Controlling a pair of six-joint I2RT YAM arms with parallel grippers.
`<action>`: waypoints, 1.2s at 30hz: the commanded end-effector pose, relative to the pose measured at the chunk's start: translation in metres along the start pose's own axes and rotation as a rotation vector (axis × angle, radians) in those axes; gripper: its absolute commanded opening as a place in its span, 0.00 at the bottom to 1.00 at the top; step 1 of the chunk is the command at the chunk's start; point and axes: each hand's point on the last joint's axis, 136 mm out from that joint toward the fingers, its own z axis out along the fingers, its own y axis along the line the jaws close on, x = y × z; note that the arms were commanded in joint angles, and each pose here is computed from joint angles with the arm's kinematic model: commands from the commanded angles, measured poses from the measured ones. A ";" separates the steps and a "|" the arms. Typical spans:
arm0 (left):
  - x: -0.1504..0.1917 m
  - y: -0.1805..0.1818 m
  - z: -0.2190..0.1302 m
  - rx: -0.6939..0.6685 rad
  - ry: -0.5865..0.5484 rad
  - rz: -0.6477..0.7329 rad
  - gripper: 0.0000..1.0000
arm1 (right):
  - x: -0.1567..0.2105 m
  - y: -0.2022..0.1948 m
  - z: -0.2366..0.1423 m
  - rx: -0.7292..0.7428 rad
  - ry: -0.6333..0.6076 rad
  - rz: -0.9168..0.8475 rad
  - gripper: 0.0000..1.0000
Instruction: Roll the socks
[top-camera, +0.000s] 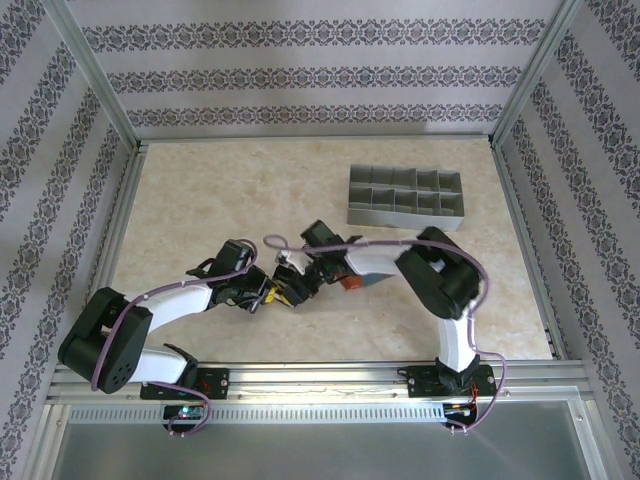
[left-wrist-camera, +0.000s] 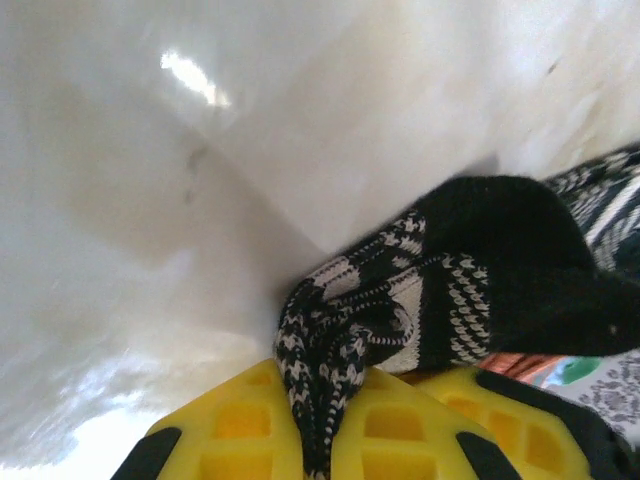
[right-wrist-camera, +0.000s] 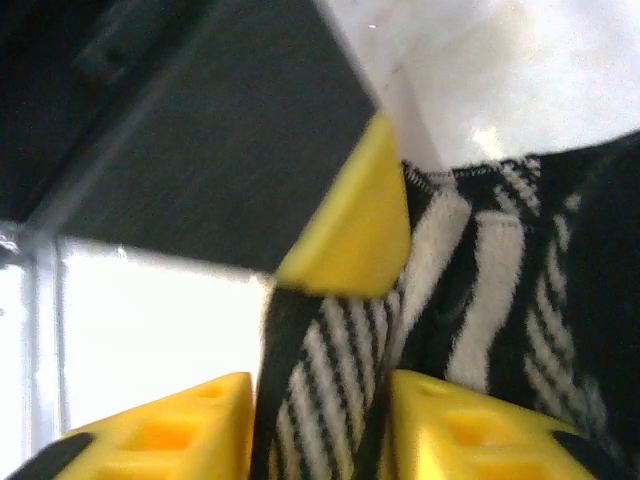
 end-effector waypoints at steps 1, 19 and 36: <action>0.006 0.066 -0.007 -0.270 -0.010 -0.078 0.00 | 0.006 -0.008 -0.020 0.354 -0.084 -0.338 0.56; 0.007 0.053 -0.005 -0.291 -0.001 -0.079 0.00 | -0.027 0.023 0.007 0.932 0.010 -0.930 0.53; -0.006 0.007 -0.040 -0.073 -0.042 -0.144 0.68 | 0.079 -0.030 0.012 0.475 0.184 -0.259 0.00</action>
